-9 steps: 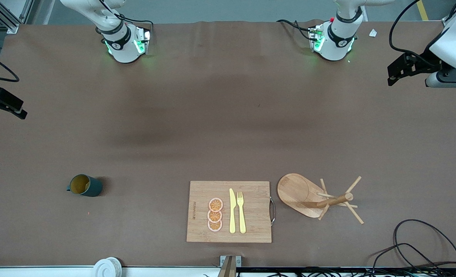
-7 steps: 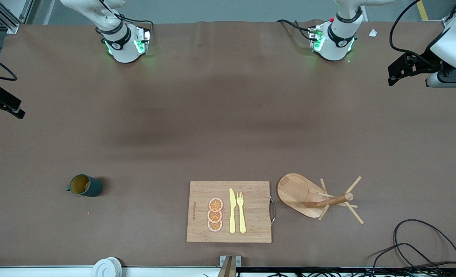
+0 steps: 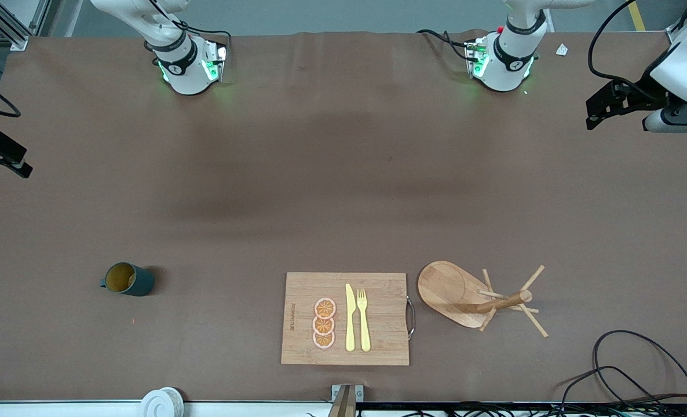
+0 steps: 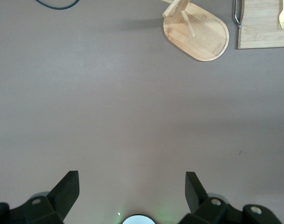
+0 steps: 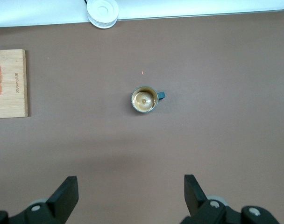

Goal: Pass cup and hang on rack

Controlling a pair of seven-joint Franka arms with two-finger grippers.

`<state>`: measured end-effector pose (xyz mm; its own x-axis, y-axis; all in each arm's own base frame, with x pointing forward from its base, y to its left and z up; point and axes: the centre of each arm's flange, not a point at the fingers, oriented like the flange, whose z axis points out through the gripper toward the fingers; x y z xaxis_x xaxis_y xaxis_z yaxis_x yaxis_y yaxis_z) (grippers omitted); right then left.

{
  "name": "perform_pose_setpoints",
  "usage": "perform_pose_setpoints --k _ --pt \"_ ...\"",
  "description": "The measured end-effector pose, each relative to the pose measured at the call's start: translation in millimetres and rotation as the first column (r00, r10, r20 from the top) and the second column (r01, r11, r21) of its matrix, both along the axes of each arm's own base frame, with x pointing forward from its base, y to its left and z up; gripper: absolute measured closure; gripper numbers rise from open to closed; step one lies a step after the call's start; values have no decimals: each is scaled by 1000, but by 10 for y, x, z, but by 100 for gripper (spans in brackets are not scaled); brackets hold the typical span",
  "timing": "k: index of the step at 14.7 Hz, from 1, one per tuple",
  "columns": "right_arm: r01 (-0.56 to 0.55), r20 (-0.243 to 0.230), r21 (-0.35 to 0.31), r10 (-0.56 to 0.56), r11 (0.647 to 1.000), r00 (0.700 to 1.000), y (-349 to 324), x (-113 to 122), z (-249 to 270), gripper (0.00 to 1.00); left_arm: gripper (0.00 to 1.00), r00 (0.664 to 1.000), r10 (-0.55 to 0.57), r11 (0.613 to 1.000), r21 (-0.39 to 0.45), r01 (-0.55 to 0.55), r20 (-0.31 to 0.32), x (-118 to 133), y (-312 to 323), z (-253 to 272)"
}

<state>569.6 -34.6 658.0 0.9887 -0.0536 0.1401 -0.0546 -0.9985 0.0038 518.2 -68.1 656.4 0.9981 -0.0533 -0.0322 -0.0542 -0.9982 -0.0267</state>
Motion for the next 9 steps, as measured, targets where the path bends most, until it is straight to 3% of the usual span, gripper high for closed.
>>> perform_pose_setpoints --k 5,9 --pt "-2 -19 -3 2 1000 1000 8 262 -378 0 0 1000 11 1000 -1 -11 -8 59 53 -47" --pt "-12 -32 -2 12 1000 999 84 739 -1189 0 0 1000 12 1000 0 -12 -24 114 58 -132"
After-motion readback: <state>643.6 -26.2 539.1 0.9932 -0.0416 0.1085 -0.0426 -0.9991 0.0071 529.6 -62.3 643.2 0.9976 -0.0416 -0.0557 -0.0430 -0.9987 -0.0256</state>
